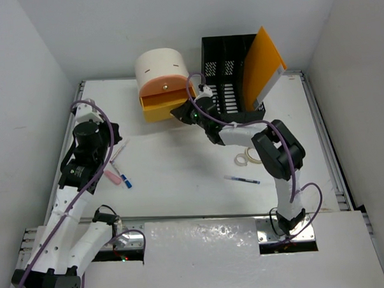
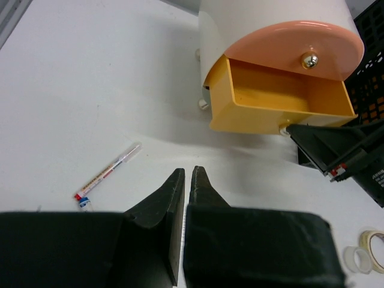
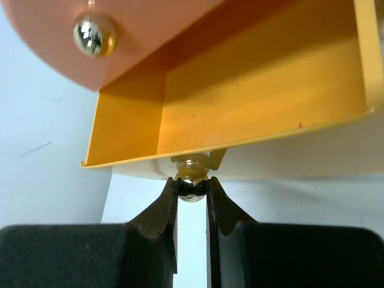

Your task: Organize the desk

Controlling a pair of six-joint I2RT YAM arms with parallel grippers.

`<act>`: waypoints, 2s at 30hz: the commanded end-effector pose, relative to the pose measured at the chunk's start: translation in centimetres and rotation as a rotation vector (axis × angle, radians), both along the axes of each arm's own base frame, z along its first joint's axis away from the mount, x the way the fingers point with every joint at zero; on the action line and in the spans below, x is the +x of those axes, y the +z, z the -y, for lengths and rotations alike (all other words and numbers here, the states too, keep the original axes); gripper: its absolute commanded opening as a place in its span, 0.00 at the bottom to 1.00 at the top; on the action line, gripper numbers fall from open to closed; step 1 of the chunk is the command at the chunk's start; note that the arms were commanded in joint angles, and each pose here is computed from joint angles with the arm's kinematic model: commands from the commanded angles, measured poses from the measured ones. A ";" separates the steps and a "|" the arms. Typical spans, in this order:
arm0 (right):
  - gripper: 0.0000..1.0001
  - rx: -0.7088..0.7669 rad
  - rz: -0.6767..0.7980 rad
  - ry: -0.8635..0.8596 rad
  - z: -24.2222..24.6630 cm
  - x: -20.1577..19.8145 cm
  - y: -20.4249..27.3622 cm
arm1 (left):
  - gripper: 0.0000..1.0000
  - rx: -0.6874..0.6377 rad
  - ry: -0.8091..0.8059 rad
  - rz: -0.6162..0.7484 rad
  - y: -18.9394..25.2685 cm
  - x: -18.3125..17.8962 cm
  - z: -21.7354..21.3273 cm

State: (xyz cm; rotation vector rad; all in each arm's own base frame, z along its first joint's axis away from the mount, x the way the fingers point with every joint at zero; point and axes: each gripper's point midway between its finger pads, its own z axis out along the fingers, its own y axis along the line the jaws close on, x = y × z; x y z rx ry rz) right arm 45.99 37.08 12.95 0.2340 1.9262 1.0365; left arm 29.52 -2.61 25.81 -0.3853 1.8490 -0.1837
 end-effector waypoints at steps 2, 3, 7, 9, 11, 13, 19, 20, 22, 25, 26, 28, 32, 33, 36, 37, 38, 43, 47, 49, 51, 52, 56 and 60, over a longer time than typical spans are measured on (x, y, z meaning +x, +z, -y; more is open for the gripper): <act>0.00 0.046 0.023 0.042 -0.5 -2.5 3.2 | 0.00 -0.017 -0.006 0.079 1.9 0.4 0.3; 0.00 0.047 0.022 0.048 -0.6 -2.8 3.3 | 0.00 -0.017 -0.006 0.076 1.8 0.4 0.3; 0.00 0.027 0.016 0.069 -0.8 -4.2 3.3 | 0.00 -0.023 -0.005 0.088 2.1 0.4 0.3; 0.00 0.017 0.012 0.076 -0.8 -4.7 3.5 | 0.00 -0.026 -0.001 0.090 2.1 0.3 0.3; 0.00 0.002 -0.003 0.082 -0.7 -5.2 3.1 | 0.00 -0.026 0.000 0.092 2.2 0.3 0.2; 0.07 -0.013 -0.001 0.086 -0.6 -5.6 3.1 | 0.00 -0.027 0.002 0.093 2.2 0.2 0.2; 0.76 -0.283 0.014 -0.002 3.5 -6.2 2.3 | 0.00 -0.025 0.004 0.105 2.5 0.2 0.1; 0.76 -0.317 0.025 -0.020 4.3 -6.3 2.7 | 0.00 -0.025 0.004 0.104 2.5 0.2 0.1; 0.76 -0.394 0.019 -0.066 6.7 -7.3 3.2 | 0.00 -0.026 0.001 0.107 2.4 0.1 0.2; 0.74 -0.531 -0.005 -0.204 11.9 -8.7 3.4 | 0.00 -0.025 -0.001 0.114 2.5 0.0 0.2; 0.73 -0.580 -0.020 -0.279 14.0 -9.1 3.3 | 0.00 -0.024 0.000 0.119 2.6 -0.2 0.1; 0.70 -0.683 -0.082 -0.349 17.8 -11.0 2.6 | 0.00 -0.020 0.002 0.117 2.5 -0.3 0.0; 0.67 -0.792 -0.189 -0.491 23.3 -13.8 1.2 | 0.00 -0.018 -0.004 0.106 2.0 -0.5 0.1; 0.67 -0.837 -0.228 -0.499 24.7 -14.8 -0.2 | 0.00 -0.018 -0.006 0.103 1.9 -0.5 0.1; 0.67 -0.871 -0.303 -0.517 27.0 -16.4 -2.5 | 0.00 -0.022 -0.023 0.096 1.6 -0.5 0.4; 0.67 -0.880 -0.322 -0.517 27.4 -16.7 -3.0 | 0.00 -0.023 -0.026 0.090 1.4 -0.4 0.5; 0.67 -0.883 -0.341 -0.514 27.8 -16.9 -3.5 | 0.00 -0.027 -0.038 0.095 1.5 -0.4 0.7; 0.65 -0.903 -0.427 -0.516 30.2 -17.0 -5.4 | 0.00 -0.037 -0.057 0.090 1.3 -0.3 1.1; 0.55 -0.907 -0.465 -0.530 31.6 -16.5 -6.2 | 0.00 -0.039 -0.061 0.088 1.2 -0.4 1.2; 0.47 -0.903 -0.479 -0.531 32.1 -15.9 -6.6 | 0.00 -0.039 -0.058 0.090 1.3 -0.5 1.1; 0.41 -0.887 -0.489 -0.548 32.6 -15.2 -6.8 | 0.00 -0.038 -0.057 0.089 1.3 -0.5 1.1; 0.41 -0.894 -0.502 -0.542 32.7 -15.0 -7.3 | 0.00 -0.038 -0.057 0.090 1.3 -0.6 1.1; 0.42 -0.842 -0.494 -0.565 32.9 -13.0 -7.4 | 0.00 -0.036 -0.052 0.087 1.3 -0.8 1.0; 0.43 -0.782 -0.456 -0.536 31.7 -11.0 -7.1 | 0.00 -0.034 -0.042 0.082 1.2 -1.0 0.8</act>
